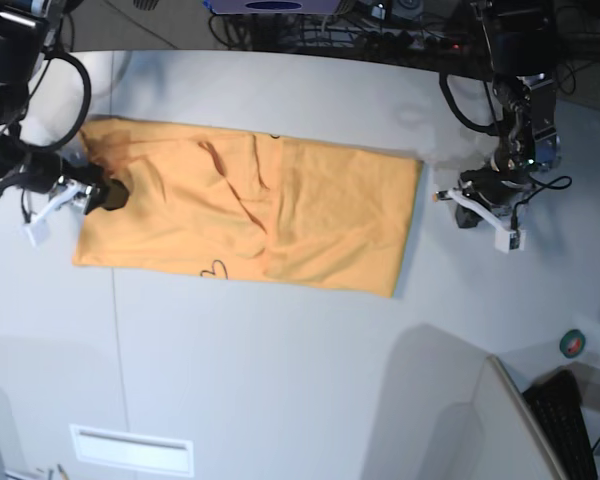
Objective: Layout the t-shirt on the table in an organized manner, then fold the t-shirt properly
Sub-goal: 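Grasp both ends of the shortened strip with both grippers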
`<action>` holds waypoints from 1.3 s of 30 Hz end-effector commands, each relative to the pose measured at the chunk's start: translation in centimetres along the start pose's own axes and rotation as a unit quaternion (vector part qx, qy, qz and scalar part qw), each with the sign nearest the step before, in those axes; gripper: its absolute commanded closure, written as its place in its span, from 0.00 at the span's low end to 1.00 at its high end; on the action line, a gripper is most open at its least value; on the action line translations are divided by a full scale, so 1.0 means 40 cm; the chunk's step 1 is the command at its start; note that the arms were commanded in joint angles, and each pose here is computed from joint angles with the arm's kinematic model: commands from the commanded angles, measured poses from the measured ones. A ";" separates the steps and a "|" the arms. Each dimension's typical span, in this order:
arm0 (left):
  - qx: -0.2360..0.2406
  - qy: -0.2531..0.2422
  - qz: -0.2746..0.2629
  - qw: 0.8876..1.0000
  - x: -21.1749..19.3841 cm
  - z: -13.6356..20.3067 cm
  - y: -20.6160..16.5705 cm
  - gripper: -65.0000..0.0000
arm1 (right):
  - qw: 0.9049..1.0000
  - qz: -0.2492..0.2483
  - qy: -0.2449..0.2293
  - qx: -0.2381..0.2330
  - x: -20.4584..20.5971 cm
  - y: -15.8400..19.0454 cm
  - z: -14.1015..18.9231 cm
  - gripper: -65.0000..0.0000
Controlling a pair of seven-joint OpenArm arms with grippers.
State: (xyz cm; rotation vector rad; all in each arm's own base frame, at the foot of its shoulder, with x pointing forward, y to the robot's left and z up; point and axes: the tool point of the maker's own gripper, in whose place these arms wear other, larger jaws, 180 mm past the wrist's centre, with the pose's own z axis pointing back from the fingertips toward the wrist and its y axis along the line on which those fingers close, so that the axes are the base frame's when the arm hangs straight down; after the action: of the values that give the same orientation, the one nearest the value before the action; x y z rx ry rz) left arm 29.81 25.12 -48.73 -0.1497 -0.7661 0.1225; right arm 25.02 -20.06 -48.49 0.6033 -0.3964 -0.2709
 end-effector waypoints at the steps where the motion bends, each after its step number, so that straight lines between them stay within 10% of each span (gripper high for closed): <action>1: -0.005 -0.007 -0.006 1.000 0.029 -0.007 -0.007 1.00 | 1.000 0.012 -0.006 0.002 0.021 0.002 0.008 0.26; 24: -0.058 -0.019 -0.025 0.998 0.035 -0.049 -0.148 1.00 | 0.999 0.020 0.025 0.027 -0.023 0.065 -0.049 0.46; 31: -0.068 -0.018 -0.018 0.997 0.027 -0.056 -0.180 1.00 | 0.999 0.023 0.001 0.026 0.001 0.067 -0.051 1.00; 39: -0.104 -0.014 -0.040 0.994 0.032 -0.075 -0.271 1.00 | 1.000 0.003 -0.024 -0.005 0.040 0.062 -0.029 1.00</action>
State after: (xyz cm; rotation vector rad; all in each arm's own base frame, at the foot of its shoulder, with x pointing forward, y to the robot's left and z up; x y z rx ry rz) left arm 32.51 14.67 -48.99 -0.3007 -0.7762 -0.0247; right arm 25.65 -17.58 -48.85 0.5770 -0.3849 -0.2913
